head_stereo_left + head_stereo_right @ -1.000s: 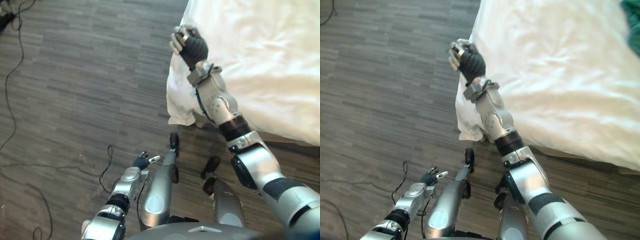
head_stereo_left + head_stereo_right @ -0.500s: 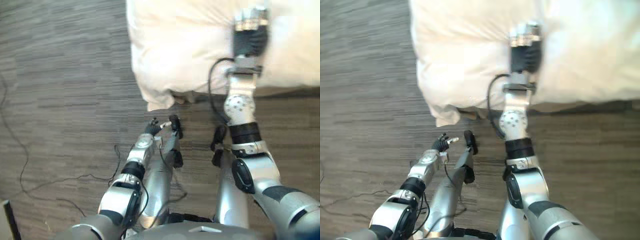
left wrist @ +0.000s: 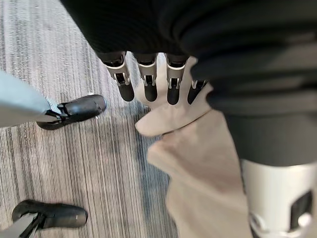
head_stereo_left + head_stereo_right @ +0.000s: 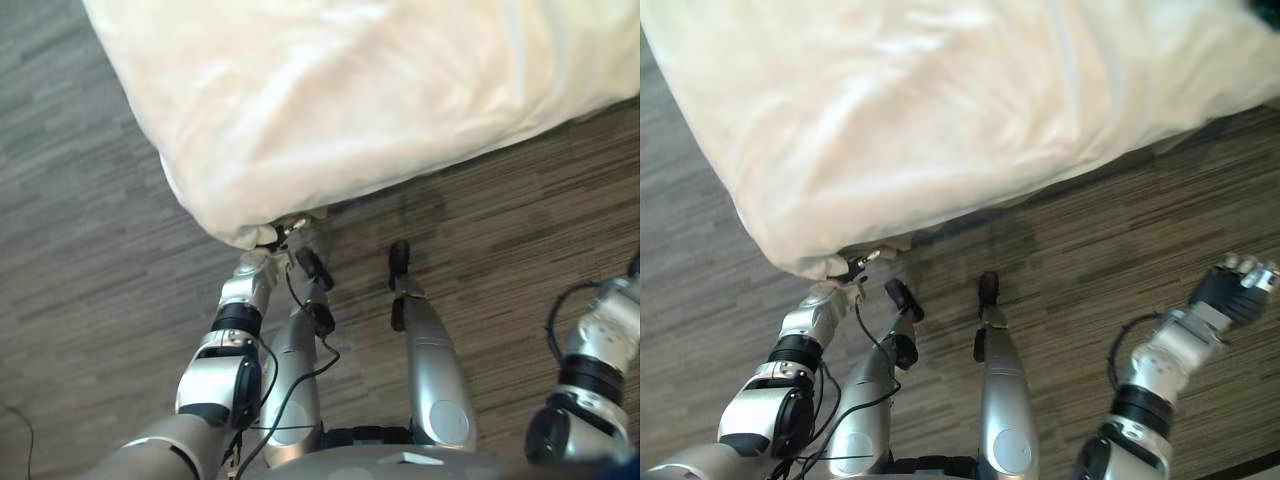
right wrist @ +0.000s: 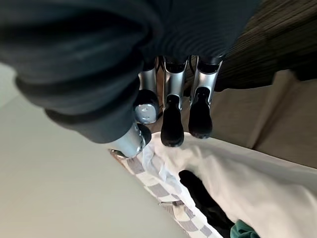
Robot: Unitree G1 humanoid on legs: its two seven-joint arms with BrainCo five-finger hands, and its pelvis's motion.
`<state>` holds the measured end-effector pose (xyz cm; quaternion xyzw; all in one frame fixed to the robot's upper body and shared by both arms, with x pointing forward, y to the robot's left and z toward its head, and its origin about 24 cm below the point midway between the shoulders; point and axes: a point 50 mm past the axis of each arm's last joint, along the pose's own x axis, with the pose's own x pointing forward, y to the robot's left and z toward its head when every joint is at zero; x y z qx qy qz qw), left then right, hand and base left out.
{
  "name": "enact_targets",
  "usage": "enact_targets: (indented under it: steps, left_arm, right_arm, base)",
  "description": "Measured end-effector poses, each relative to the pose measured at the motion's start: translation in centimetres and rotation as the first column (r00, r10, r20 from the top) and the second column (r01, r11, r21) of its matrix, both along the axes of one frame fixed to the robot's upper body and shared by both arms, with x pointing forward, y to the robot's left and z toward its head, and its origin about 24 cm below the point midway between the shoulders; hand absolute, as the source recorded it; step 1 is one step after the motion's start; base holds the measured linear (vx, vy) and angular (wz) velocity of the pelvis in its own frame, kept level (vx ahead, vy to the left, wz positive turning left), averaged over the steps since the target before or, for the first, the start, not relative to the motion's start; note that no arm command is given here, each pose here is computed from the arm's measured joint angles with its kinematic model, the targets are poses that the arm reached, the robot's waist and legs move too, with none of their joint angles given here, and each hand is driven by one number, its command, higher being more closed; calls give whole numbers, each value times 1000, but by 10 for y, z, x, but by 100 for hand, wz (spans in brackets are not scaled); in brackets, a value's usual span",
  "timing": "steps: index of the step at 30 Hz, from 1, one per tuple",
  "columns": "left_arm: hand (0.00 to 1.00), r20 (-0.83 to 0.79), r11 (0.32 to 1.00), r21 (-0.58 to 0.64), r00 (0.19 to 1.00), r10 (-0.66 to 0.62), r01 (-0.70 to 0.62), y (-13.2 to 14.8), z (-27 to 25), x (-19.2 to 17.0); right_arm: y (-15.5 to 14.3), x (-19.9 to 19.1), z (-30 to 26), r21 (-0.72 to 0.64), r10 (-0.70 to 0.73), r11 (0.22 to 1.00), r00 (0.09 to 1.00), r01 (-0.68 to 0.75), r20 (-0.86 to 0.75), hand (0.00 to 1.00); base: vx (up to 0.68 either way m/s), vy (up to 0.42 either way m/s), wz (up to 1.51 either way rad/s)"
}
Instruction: Tidy the bed and pick cloth on bed and put in laundry
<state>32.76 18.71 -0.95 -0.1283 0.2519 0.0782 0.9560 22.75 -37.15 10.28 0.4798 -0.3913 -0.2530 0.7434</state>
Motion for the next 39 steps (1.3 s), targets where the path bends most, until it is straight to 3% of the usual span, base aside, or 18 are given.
enact_targets:
  steps: [2, 4, 5, 6, 8, 11, 15, 18, 21, 28, 31, 34, 35, 37, 39]
  left_arm:
    - [0, -10, 999, -37, 999, 35, -35, 5, -12, -13]
    - [0, -14, 996, -66, 998, 60, -61, 8, -21, -25]
    - [0, -19, 995, -75, 998, 62, -63, 6, -23, -27]
    - [0, -39, 994, -87, 997, 66, -69, 3, -32, -37]
    - [0, -74, 991, -104, 994, 78, -85, 1, -44, -51]
    - [0, -115, 989, -115, 990, 80, -93, -6, -63, -74]
    - [0, -150, 988, -116, 985, 80, -98, -11, -79, -96]
    - [0, -201, 997, -62, 979, 41, -54, -13, -92, -114]
    - [0, -274, 1000, -6, 962, 8, -10, -14, -107, -139]
    - [0, -405, 1000, 11, 914, -18, 25, -27, -132, -189]
    - [0, -387, 995, 89, 922, -7, 45, -16, -130, -187]
    - [0, -393, 990, 115, 919, -34, 86, -19, -133, -193]
    - [0, -389, 973, 164, 917, -86, 160, -14, -130, -186]
    - [0, -391, 965, 187, 915, -97, 182, -11, -129, -183]
    - [0, -397, 953, 183, 905, -153, 241, -21, -130, -184]
  right_arm:
    - [7, 9, 15, -151, 68, 986, 996, -76, -55, 0]
    - [19, 13, 14, -310, 102, 936, 972, -165, -211, 0]
    - [21, 12, 8, -331, 99, 925, 958, -189, -269, 0]
    - [36, 11, -13, -386, 96, 879, 898, -279, -430, 0]
    - [59, 9, -41, -408, 100, 821, 804, -399, -586, 0]
    - [100, -12, -103, -326, 95, 738, 569, -591, -817, 0]
    - [146, -51, -182, -36, 190, 720, 247, -693, -950, 0]
    - [163, -79, -214, 108, 229, 725, 90, -680, -969, 0]
    - [178, -100, -231, 202, 264, 711, -11, -674, -964, 0]
    - [177, -105, -239, 245, 252, 676, -94, -695, -963, 0]
    - [182, -114, -245, 277, 249, 643, -147, -714, -957, 0]
    - [169, -102, -241, 239, 208, 622, -137, -746, -969, 0]
    - [177, -103, -244, 265, 219, 586, -166, -766, -962, 0]
    - [183, -100, -243, 275, 242, 563, -163, -779, -957, 0]
    - [179, -103, -243, 332, 350, 578, -140, -746, -926, 0]
  base:
    - [-68, -14, -126]
    - [-67, 89, -91]
    - [-4, 45, -33]
    - [22, 25, -27]
    - [49, 44, -24]
    - [112, 29, -1]
    - [112, 24, 17]
    - [52, 66, 5]
    - [24, 64, -28]
    - [-34, 35, -106]
    - [-12, 8, -139]
    - [-194, -55, -177]
    - [-62, -147, -109]
    - [-71, -199, -92]
    - [-64, -238, -65]
